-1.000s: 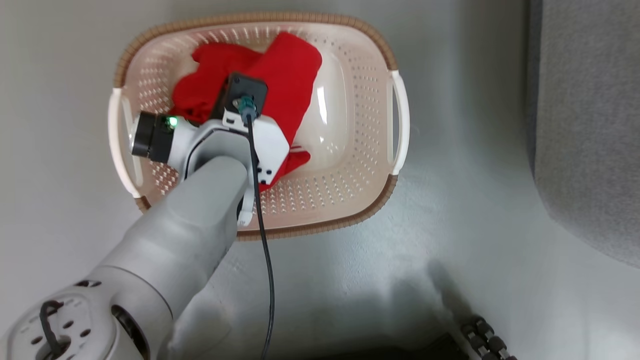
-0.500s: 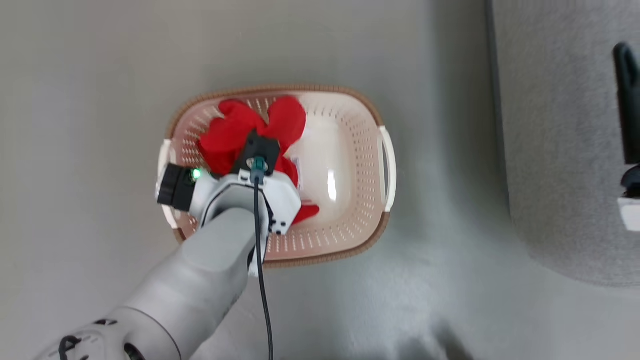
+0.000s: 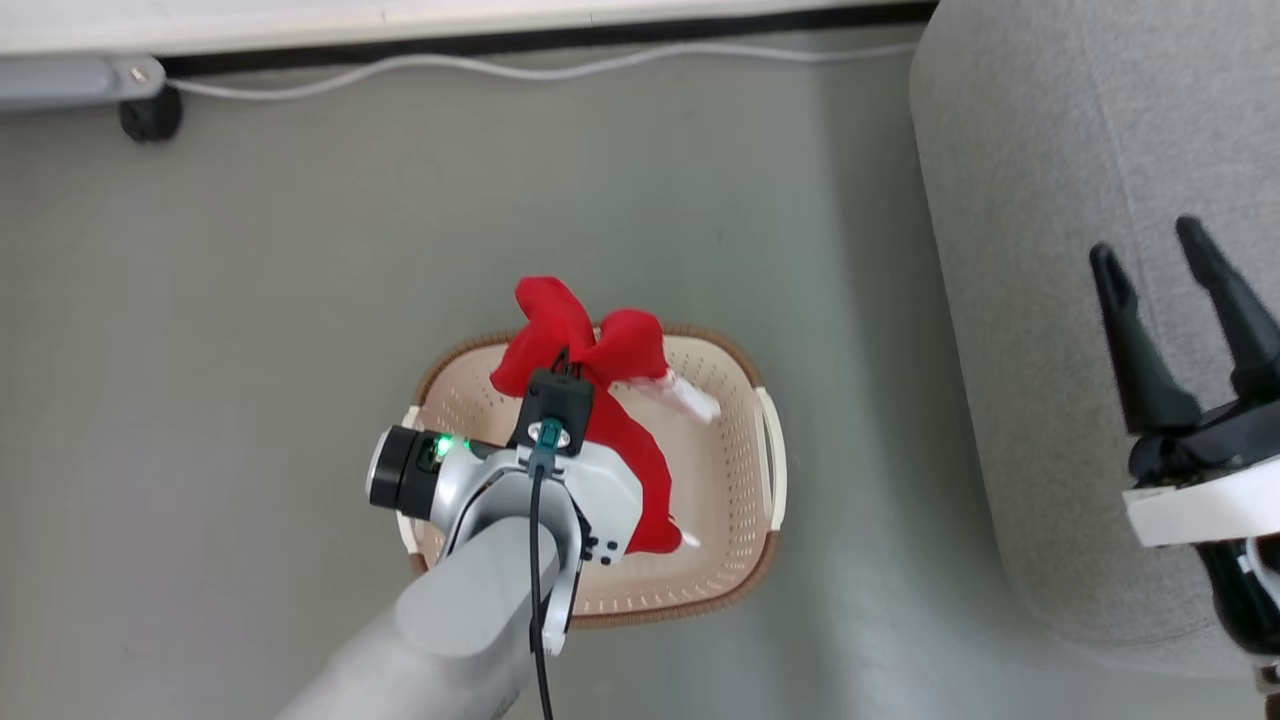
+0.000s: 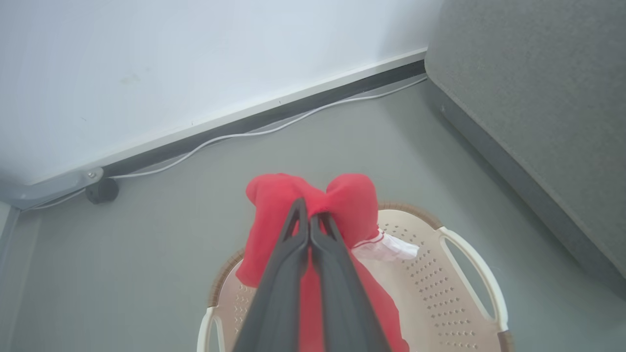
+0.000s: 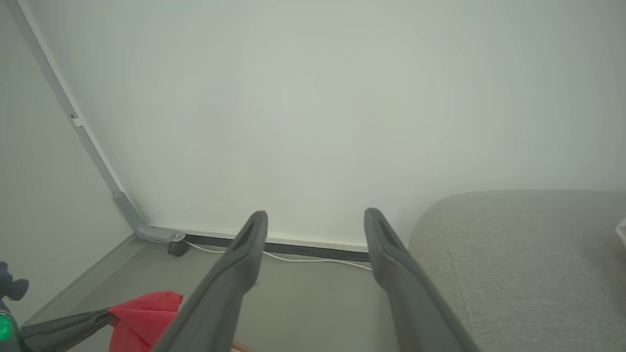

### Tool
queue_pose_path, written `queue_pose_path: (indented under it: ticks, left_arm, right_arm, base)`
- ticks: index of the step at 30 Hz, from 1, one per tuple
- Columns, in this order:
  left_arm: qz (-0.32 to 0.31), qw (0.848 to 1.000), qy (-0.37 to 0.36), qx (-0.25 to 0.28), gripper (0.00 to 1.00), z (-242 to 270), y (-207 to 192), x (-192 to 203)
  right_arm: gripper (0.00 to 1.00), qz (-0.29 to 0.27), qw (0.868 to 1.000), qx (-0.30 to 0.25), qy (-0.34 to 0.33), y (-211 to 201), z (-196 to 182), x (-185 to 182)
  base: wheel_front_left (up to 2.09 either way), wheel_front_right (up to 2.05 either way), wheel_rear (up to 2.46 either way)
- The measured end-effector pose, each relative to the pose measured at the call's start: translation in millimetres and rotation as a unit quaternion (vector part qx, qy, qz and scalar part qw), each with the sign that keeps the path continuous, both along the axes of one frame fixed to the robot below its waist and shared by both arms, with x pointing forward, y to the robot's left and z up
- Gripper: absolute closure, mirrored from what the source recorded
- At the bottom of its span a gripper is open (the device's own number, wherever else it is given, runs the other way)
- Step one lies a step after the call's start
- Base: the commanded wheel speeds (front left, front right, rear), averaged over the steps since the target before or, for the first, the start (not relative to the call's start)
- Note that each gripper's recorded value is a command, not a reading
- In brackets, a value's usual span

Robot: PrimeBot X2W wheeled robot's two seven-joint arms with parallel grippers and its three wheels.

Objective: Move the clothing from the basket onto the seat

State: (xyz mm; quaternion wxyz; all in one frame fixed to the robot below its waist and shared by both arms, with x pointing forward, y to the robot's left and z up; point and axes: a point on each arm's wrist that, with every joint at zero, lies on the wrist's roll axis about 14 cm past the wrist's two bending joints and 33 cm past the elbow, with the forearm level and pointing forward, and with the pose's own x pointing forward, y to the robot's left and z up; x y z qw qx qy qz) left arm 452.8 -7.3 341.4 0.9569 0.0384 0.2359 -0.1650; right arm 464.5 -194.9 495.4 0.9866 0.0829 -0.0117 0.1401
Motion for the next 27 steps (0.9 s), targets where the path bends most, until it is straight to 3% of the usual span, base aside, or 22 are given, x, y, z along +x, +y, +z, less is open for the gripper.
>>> queue_pose_path:
  ticks: [14,27]
  left_arm:
    - [0.002,0.991,-0.127,-0.049,1.00,98,12,-20]
    - [-0.048,0.961,-0.248,-0.111,1.00,191,-18,-33]
  right_arm:
    - [0.00,-0.009,1.000,0.008,0.002,21,9,-53]
    - [0.00,-0.026,1.000,0.006,0.008,22,6,-81]
  base:
    - [0.00,0.00,0.00]
    - [0.00,0.00,0.00]
